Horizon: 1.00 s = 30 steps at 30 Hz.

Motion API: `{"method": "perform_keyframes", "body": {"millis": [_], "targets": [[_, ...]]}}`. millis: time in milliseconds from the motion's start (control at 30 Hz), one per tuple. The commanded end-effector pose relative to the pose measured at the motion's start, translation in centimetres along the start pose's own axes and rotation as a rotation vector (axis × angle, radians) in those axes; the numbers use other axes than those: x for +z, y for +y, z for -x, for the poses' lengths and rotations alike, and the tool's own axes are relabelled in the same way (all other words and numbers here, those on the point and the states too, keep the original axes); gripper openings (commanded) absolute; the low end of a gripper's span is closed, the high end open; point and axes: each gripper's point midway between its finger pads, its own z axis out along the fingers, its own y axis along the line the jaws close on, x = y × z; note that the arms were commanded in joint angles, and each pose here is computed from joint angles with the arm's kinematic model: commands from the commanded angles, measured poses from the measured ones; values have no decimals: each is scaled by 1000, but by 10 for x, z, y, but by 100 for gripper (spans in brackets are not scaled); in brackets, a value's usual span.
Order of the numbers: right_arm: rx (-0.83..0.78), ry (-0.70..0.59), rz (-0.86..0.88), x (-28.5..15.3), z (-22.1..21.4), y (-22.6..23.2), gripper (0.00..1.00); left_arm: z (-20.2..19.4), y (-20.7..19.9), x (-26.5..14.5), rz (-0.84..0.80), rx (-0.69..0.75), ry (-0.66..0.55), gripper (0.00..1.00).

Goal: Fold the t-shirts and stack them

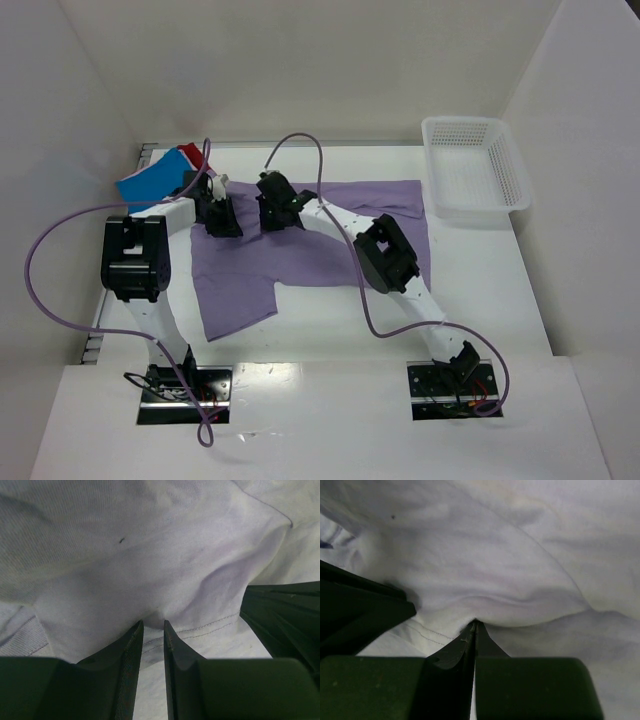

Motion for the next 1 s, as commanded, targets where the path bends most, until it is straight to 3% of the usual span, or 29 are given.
{"method": "perform_keyframes", "body": {"millis": [0,333,633,967], "targets": [[-21,-45,26,-2,18,16,2,-19,8,12,12,-2,69,31],[-29,-113,43,-12,45,28,7,-20,6,12,3,-2,70,31],[-49,-82,50,6,32,24,9,-20,6,12,3,-2,70,31],[-49,-62,49,13,24,21,9,24,-27,-24,-85,59,-85,40]]}}
